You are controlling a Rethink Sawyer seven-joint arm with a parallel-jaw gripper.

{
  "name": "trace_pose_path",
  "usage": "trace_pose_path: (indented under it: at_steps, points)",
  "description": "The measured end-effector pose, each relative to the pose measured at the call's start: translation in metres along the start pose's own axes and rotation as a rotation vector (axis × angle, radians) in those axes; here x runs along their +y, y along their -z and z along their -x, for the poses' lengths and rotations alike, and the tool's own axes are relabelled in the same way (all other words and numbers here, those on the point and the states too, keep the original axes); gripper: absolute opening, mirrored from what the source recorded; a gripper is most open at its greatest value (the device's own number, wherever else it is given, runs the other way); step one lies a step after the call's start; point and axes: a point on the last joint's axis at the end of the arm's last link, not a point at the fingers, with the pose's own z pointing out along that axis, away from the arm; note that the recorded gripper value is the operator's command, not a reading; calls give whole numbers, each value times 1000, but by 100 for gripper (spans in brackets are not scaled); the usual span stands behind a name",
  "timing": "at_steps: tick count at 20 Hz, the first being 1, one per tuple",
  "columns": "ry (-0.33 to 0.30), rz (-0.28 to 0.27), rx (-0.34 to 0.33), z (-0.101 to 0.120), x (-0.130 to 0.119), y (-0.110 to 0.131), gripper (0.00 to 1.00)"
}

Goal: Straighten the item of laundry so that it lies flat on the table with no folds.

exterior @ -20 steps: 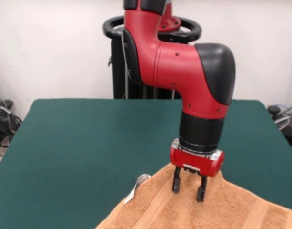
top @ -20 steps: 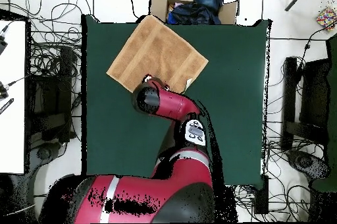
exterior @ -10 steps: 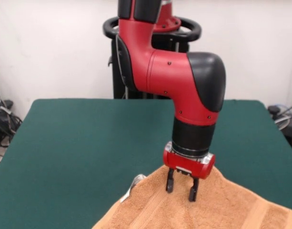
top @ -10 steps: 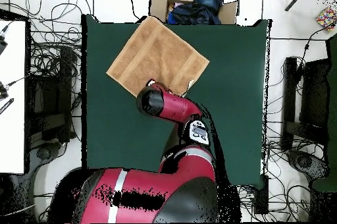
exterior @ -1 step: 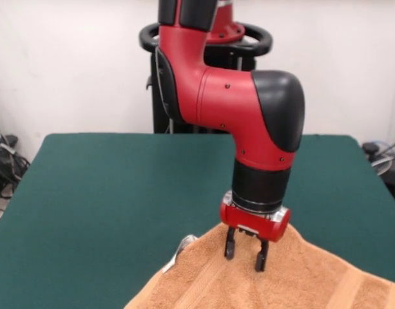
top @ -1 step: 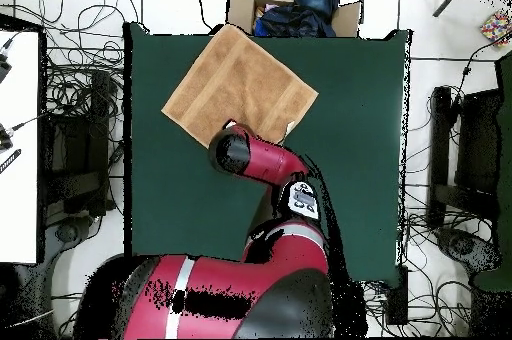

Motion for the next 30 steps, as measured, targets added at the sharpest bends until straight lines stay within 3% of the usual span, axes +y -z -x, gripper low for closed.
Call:
trace_pose_path:
  at_steps: [13, 20, 30]
  points:
    - [-8, -53, 142, -4, -16, 3, 100]
    - [-12, -117, 257, -9, -38, 5, 100]
    - [6, -157, 293, -11, -52, 5, 100]
